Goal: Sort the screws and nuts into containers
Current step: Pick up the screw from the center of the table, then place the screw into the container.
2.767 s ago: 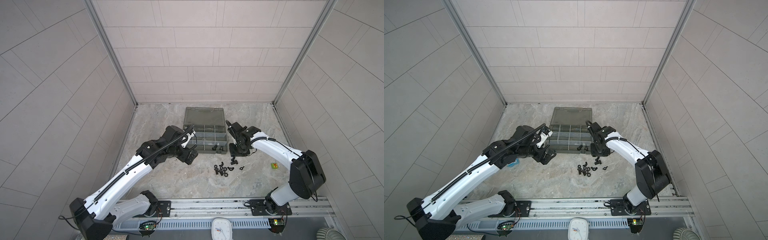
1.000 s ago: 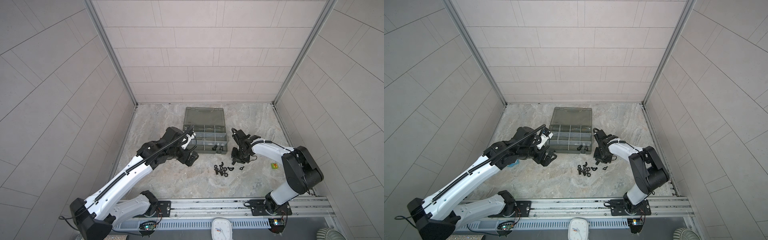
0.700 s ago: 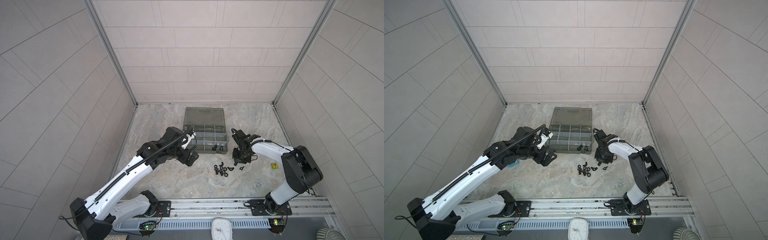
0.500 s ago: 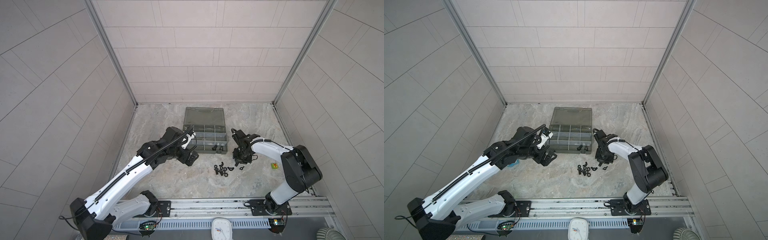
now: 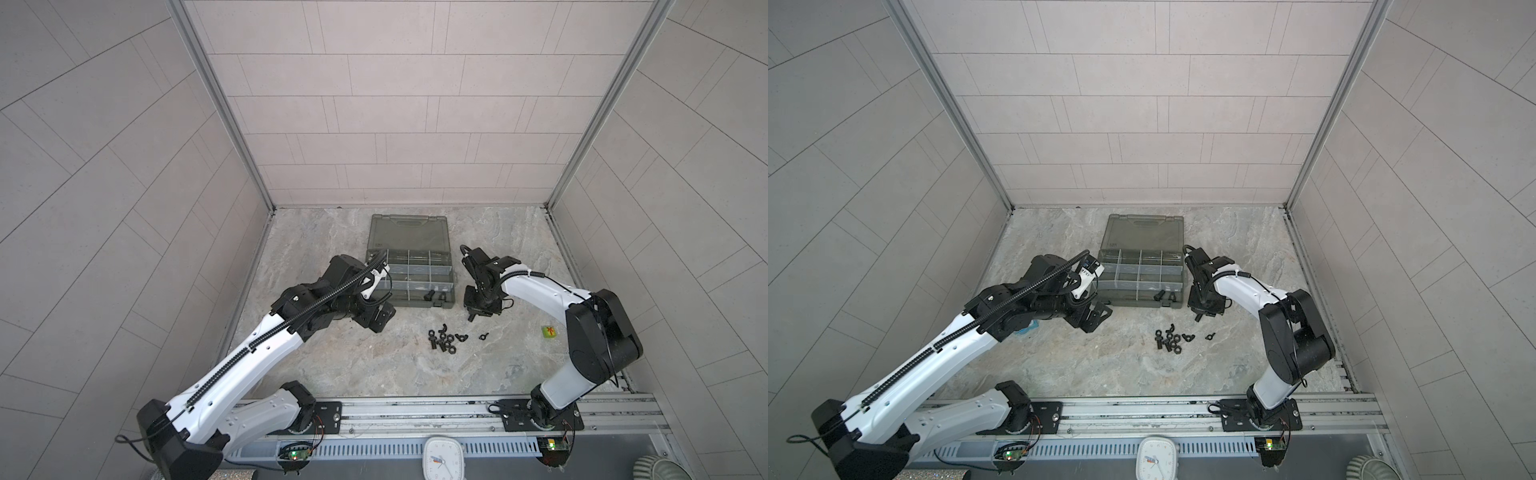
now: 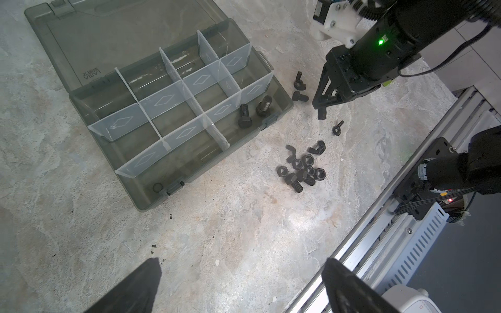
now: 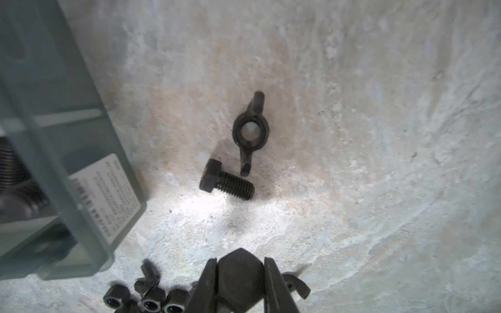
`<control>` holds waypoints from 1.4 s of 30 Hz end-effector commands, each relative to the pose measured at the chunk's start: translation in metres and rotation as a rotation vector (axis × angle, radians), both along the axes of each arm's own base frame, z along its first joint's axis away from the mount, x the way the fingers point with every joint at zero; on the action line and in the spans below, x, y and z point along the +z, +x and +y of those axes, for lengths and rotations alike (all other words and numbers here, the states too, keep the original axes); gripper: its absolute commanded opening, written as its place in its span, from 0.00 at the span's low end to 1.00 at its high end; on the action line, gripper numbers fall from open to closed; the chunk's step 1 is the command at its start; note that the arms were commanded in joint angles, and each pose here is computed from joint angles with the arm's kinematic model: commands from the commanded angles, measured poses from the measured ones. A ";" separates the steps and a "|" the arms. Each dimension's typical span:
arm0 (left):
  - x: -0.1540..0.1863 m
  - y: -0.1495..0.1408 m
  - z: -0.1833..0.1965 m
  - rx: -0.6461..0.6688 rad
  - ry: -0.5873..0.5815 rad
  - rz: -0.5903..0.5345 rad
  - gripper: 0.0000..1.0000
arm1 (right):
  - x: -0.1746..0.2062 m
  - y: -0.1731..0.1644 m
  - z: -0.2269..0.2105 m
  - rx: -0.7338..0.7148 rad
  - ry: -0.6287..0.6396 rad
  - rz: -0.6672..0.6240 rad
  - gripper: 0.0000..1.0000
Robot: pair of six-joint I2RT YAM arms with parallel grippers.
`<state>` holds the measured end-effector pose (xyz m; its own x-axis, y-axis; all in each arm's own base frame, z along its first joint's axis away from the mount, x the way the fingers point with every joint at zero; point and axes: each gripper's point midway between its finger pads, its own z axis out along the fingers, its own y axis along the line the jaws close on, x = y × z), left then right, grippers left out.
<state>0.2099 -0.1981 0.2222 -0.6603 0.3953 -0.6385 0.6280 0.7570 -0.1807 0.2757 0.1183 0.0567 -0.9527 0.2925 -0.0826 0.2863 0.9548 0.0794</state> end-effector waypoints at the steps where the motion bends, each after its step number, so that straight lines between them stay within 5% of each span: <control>1: 0.000 0.000 0.006 0.013 0.006 -0.026 1.00 | 0.022 0.004 0.006 0.036 -0.013 -0.029 0.21; 11: 0.004 0.004 0.004 0.015 0.004 -0.034 1.00 | 0.064 0.044 0.047 0.101 0.054 -0.119 0.21; 27: 0.005 0.005 0.008 0.031 0.022 -0.039 1.00 | 0.024 0.067 0.098 0.158 0.131 -0.086 0.24; 42: 0.004 0.013 0.005 0.026 0.036 -0.039 1.00 | 0.028 0.073 0.105 0.215 0.137 -0.085 0.40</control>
<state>0.2162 -0.1931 0.2155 -0.6654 0.4053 -0.6268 0.6111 0.7781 -0.1455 0.3470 0.2215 0.0748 -0.9844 0.1217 -0.1273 0.0900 0.9689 0.2303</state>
